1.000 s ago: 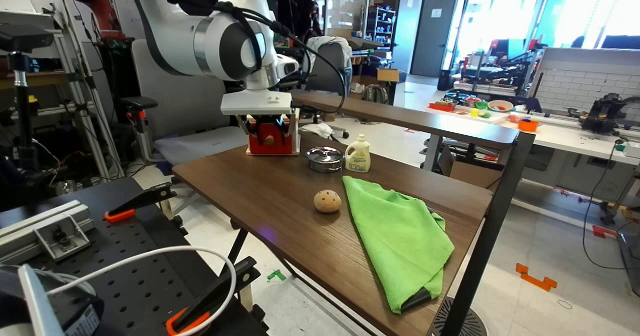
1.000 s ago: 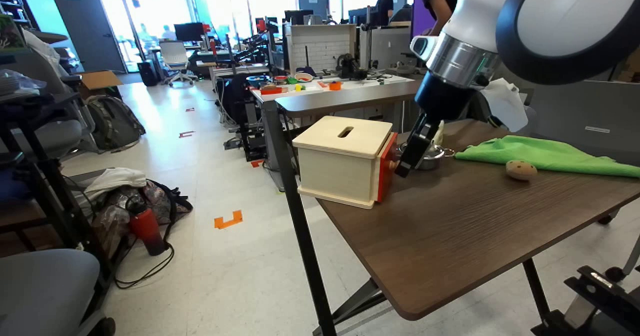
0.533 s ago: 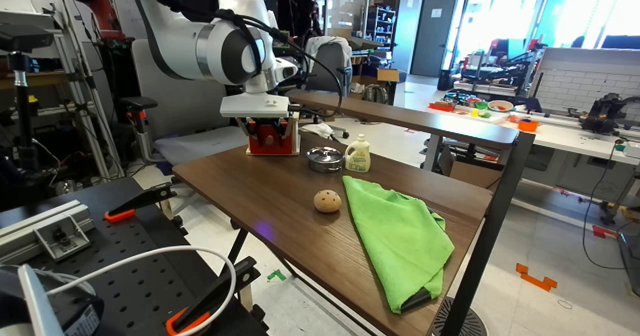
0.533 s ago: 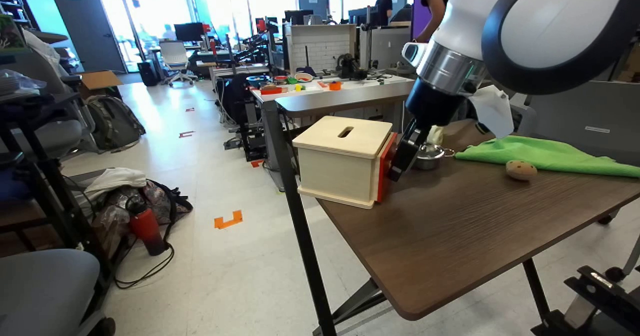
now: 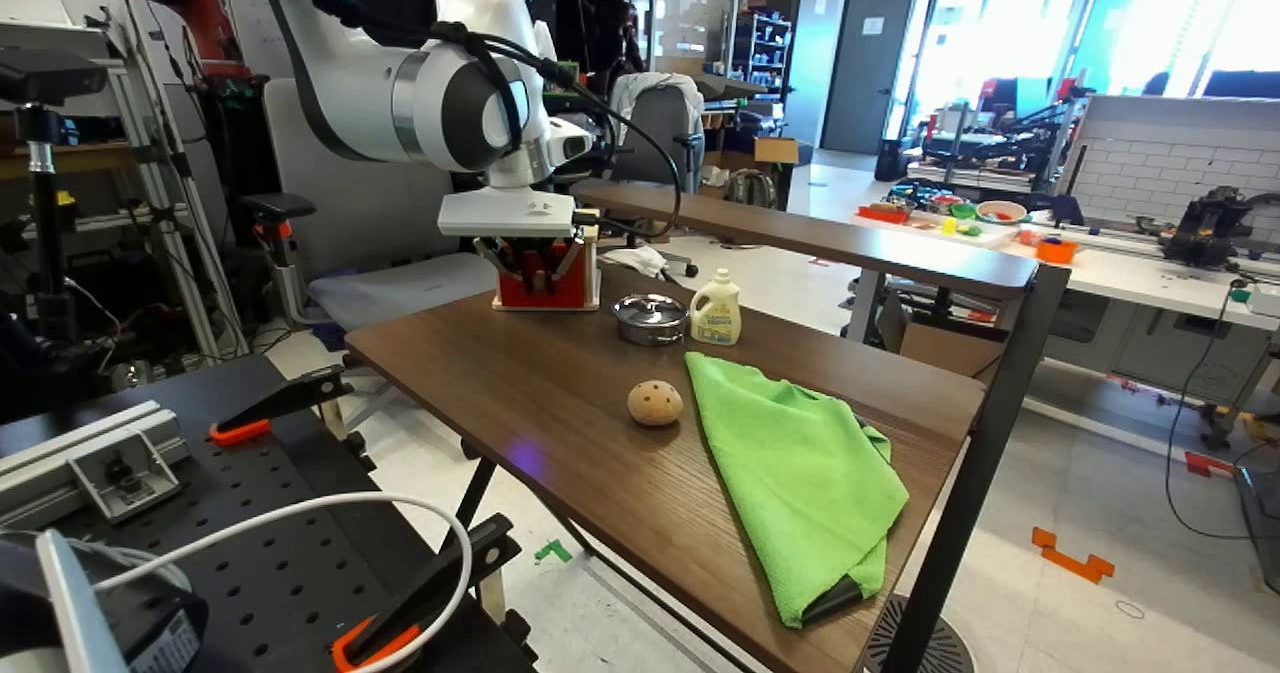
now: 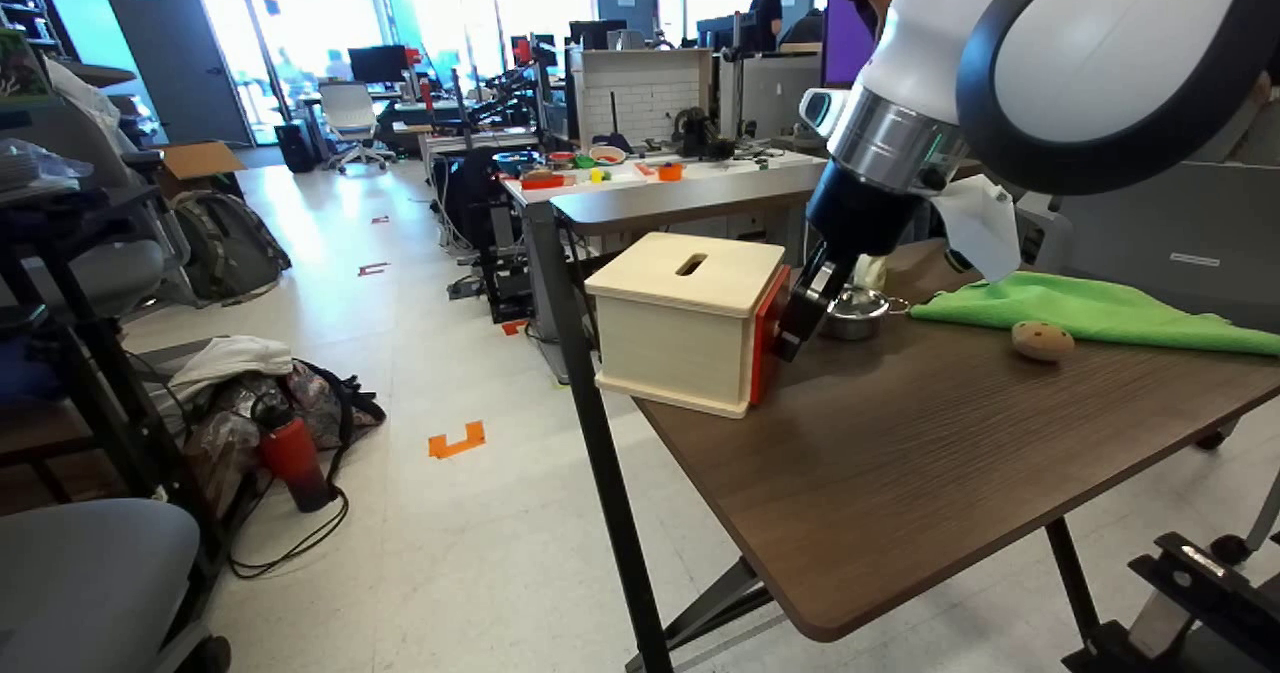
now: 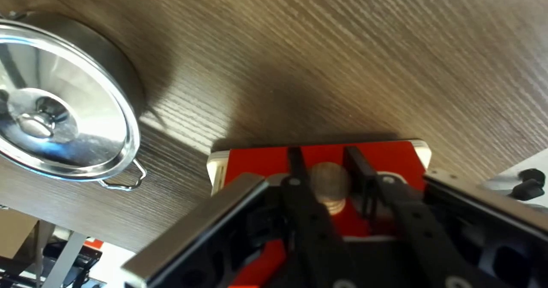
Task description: Open the drawer
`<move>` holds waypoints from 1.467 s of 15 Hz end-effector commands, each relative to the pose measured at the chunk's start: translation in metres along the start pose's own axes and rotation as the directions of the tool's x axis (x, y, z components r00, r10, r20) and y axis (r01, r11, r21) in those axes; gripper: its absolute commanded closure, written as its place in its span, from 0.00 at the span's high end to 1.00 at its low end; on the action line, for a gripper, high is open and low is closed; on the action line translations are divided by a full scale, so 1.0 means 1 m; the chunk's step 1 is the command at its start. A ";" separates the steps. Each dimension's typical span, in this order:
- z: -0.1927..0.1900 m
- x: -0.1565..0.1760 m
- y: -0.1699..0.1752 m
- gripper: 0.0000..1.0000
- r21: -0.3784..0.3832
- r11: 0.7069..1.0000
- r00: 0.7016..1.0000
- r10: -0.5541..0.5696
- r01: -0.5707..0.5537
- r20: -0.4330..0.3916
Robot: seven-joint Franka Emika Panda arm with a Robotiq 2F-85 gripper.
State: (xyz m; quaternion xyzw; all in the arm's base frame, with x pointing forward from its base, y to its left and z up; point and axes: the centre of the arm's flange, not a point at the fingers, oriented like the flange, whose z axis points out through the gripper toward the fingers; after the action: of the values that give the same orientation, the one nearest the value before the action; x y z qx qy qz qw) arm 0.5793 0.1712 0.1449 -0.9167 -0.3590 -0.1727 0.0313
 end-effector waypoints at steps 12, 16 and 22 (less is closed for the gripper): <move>-0.016 -0.037 0.000 0.07 -0.011 1.000 0.999 0.022 -0.022 0.039; -0.024 -0.052 0.000 0.07 -0.016 1.000 0.998 0.018 -0.017 0.054; -0.032 -0.075 -0.001 0.07 -0.021 1.000 0.997 0.024 -0.022 0.069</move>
State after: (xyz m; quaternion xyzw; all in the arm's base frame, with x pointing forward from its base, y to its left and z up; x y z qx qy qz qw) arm 0.5365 0.1313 0.1415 -0.9262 -0.3475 -0.1451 0.0166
